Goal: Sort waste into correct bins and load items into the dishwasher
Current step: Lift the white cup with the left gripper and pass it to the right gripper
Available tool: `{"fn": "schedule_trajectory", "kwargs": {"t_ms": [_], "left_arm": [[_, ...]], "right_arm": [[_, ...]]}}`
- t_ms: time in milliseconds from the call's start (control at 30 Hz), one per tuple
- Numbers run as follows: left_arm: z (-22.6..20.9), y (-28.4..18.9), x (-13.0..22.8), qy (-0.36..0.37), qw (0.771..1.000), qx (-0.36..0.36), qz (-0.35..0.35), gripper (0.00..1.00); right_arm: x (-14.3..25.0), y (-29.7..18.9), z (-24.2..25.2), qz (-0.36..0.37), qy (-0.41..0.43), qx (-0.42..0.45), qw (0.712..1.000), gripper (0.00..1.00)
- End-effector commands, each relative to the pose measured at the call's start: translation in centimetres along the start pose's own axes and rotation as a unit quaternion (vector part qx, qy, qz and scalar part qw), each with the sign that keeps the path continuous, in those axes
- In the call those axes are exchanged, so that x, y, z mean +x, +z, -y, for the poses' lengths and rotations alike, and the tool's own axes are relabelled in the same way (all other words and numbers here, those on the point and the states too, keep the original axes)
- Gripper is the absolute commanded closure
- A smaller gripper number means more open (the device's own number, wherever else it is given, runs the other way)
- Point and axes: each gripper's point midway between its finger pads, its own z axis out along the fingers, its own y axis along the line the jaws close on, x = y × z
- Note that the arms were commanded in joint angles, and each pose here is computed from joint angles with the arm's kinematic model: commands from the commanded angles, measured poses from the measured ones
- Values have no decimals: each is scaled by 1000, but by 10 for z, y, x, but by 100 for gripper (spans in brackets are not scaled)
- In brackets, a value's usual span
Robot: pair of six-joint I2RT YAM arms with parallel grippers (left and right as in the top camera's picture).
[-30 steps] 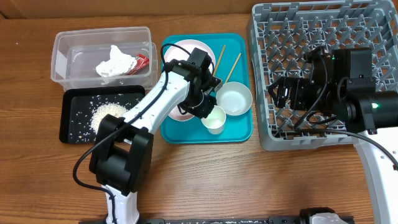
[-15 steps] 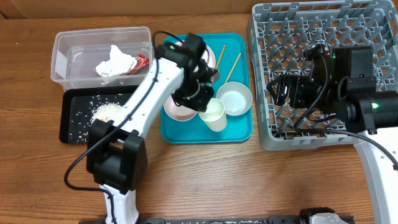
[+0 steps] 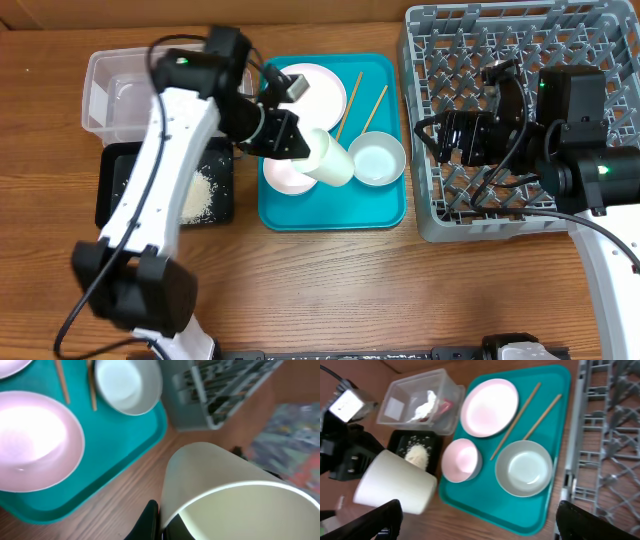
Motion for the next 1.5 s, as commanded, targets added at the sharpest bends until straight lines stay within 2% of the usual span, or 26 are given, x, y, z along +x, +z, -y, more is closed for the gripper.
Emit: {"fn": "schedule_trajectory", "kwargs": {"t_ms": [0, 300, 500, 633, 800, 1067, 1300, 1467], "left_arm": [[42, -28, -3, 65, 994, 72, 47, 96], [78, -40, -16, 106, 974, 180, 89, 96], [89, -44, -24, 116, 961, 226, 106, 96], [92, -46, -27, 113, 956, 249, 109, 96], [103, -59, -35, 121, 933, 314, 131, 96], [116, -81, -38, 136, 902, 378, 156, 96], [118, -80, -37, 131, 902, 382, 151, 96], [120, -79, -36, 129, 902, 384, 148, 96]], "right_arm": [[-5, -11, -30, 11, -18, -66, 998, 0], [-10, -26, -82, 16, -55, -218, 974, 0], [-6, -31, -110, 11, -87, -278, 956, 0], [-3, -30, -125, 10, -109, -296, 949, 0], [1, -28, -147, 10, -143, -320, 937, 0], [-1, -30, -167, 26, -180, -343, 922, 3], [-11, -26, -176, 50, -211, -355, 909, 11], [-15, -14, -178, 44, -200, -361, 910, 19]]}}
